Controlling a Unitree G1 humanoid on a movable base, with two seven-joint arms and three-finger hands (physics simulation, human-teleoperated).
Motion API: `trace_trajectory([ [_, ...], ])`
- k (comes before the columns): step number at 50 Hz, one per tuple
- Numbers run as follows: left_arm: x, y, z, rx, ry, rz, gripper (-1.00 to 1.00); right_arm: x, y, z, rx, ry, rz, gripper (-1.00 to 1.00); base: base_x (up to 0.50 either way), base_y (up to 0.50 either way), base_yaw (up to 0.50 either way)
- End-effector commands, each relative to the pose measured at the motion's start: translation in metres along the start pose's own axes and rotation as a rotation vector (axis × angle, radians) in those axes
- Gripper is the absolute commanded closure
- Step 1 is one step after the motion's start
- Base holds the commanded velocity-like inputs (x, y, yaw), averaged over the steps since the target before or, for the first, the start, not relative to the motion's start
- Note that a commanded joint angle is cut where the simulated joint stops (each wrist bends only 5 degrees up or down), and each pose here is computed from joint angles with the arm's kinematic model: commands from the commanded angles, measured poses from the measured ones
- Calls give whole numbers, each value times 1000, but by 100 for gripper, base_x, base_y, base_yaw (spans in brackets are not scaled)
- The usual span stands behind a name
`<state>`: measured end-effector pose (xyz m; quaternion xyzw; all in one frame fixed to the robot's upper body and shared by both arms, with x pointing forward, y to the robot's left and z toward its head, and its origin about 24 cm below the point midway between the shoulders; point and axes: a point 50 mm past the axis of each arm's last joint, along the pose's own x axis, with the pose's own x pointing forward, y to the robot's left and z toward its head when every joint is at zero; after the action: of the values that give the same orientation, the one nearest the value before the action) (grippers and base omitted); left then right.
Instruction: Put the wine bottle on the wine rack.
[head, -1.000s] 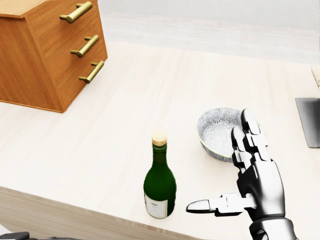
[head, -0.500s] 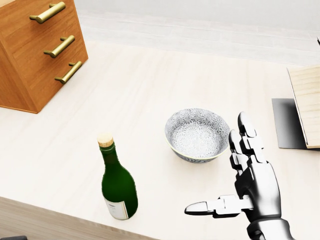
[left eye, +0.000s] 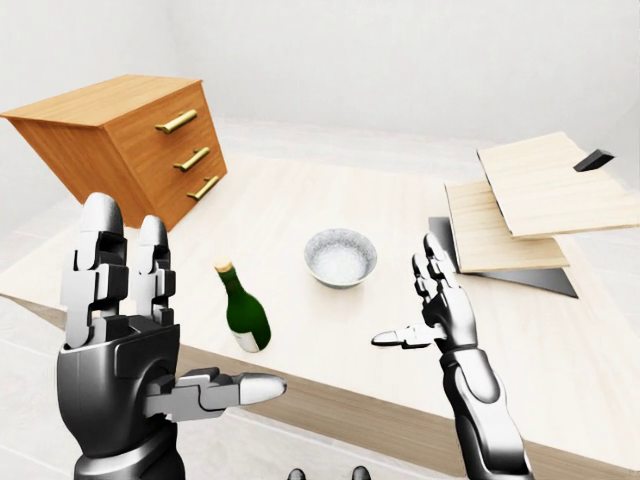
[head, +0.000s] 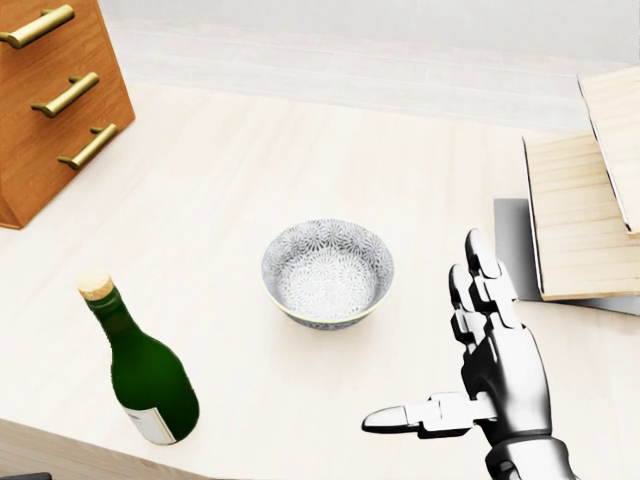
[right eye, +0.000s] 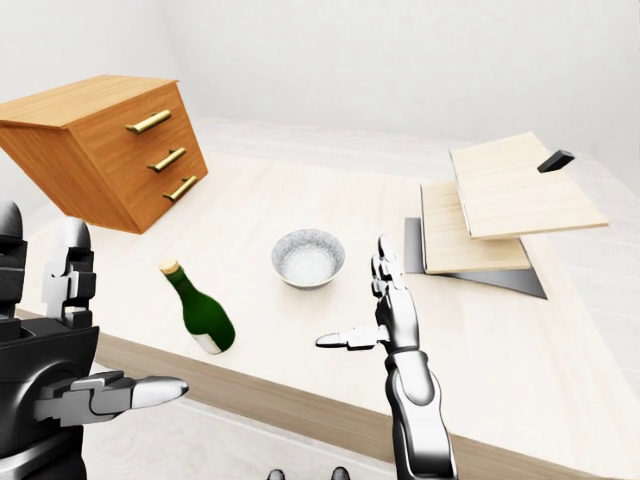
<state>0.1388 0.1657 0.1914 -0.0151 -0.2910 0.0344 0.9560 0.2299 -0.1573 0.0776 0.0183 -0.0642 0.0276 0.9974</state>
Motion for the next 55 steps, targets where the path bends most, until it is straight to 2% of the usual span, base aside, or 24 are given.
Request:
trace_trajectory([
  [1, 1, 1, 1, 7, -7, -3, -100, 1, 0, -5, -7, 2, 7, -100, 36, -39, 0],
  [20, -2, 2, -1, 8, 11, 3, -100, 2, 5, -4, -17, -7, 17, -100, 5, -3, 0],
  [30, -3, 2, -4, 7, 28, 3, -100, 0, 7, -2, -4, 1, 13, -100, 40, 11, 0],
  [43, -5, 4, -8, 9, 47, 4, -100, 0, 9, -2, -6, 13, 14, -100, 0, 0, 0],
  [55, -5, 5, -2, 11, 23, 7, -100, 4, 13, -3, 12, 26, 30, -100, 0, 0, 0],
])
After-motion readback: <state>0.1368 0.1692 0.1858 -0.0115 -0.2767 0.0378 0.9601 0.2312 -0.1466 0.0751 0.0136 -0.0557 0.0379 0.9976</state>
